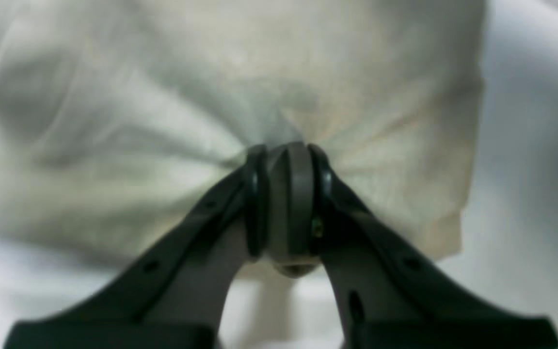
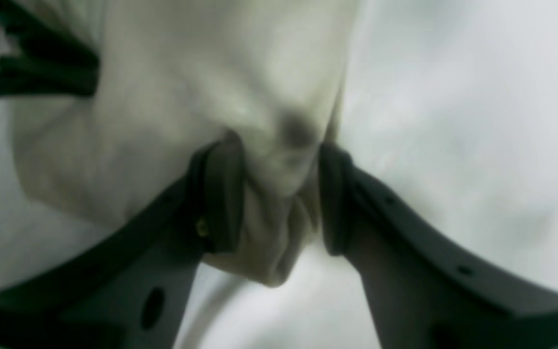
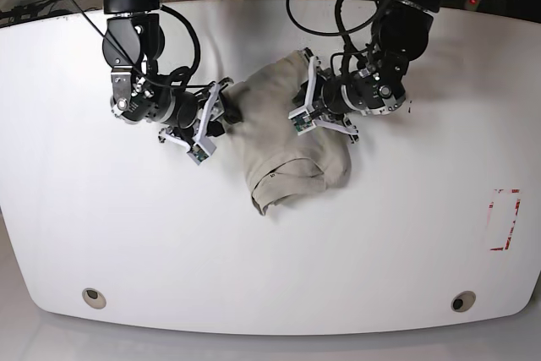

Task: Fold the T-shirt properly
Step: 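Grasp the folded bundle with both grippers and lift it, then lay the bundle down and regrasp it with the left gripper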

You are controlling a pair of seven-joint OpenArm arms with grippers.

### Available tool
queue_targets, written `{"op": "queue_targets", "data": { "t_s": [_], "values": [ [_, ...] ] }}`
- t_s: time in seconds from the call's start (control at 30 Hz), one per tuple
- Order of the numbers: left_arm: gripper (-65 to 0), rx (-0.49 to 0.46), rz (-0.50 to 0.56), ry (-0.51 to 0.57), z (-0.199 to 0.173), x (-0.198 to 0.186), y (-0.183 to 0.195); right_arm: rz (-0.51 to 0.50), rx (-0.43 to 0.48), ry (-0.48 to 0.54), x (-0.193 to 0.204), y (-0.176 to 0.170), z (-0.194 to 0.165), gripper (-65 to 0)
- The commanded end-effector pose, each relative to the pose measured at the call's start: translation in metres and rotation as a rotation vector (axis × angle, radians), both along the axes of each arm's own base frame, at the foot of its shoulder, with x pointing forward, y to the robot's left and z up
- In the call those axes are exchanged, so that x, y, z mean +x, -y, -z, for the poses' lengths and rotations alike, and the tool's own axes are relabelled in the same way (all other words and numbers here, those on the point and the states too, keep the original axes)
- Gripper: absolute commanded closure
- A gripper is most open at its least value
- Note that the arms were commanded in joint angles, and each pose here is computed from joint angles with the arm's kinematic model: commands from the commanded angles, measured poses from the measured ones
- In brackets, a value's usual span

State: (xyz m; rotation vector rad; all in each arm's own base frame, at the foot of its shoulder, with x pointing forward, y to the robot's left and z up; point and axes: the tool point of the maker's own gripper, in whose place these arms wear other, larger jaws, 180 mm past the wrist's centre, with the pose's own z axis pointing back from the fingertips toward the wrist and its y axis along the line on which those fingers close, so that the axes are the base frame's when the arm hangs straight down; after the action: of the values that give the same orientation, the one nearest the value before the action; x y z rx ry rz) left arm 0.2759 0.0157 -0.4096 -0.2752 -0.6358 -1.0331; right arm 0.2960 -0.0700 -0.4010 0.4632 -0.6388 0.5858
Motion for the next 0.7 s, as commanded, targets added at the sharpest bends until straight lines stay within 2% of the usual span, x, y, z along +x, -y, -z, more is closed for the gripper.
{"op": "queue_targets", "data": {
  "t_s": [0.0,0.1,0.23,0.33,0.43,0.5,0.57,0.67],
  "values": [
    [-6.0,0.124,-0.013,0.034,-0.002,0.007,-0.032,-0.006,0.035,0.059,0.007,-0.008,-0.018,-23.1],
    [-6.0,0.145,-0.001,0.102,-0.021,0.014,-0.041,-0.014,0.069,0.053,-0.001,-0.027,-0.021,-23.1],
    [-6.1,0.167,0.005,0.165,-0.041,0.020,-0.044,-0.023,0.081,0.061,-0.003,-0.037,-0.029,-23.1],
    [-6.3,0.191,-0.054,0.205,-0.059,0.033,-0.059,-0.028,0.065,0.086,-0.002,-0.035,-0.039,-23.1],
    [-7.9,0.162,-0.128,0.227,-0.075,0.049,-0.059,-0.032,0.055,0.112,0.001,-0.033,-0.046,-23.1],
    [-13.6,0.136,-0.181,0.227,-0.081,0.056,-0.060,-0.032,0.044,0.119,0.001,-0.030,-0.047,-23.1],
    [-26.0,0.090,-0.213,0.225,-0.086,0.060,-0.051,-0.036,0.018,0.119,0.001,-0.020,-0.046,-23.1],
    [-38.8,0.012,-0.205,0.233,-0.092,0.060,-0.027,-0.036,0.008,0.120,0.001,-0.017,-0.045,-23.1]
  ]
}}
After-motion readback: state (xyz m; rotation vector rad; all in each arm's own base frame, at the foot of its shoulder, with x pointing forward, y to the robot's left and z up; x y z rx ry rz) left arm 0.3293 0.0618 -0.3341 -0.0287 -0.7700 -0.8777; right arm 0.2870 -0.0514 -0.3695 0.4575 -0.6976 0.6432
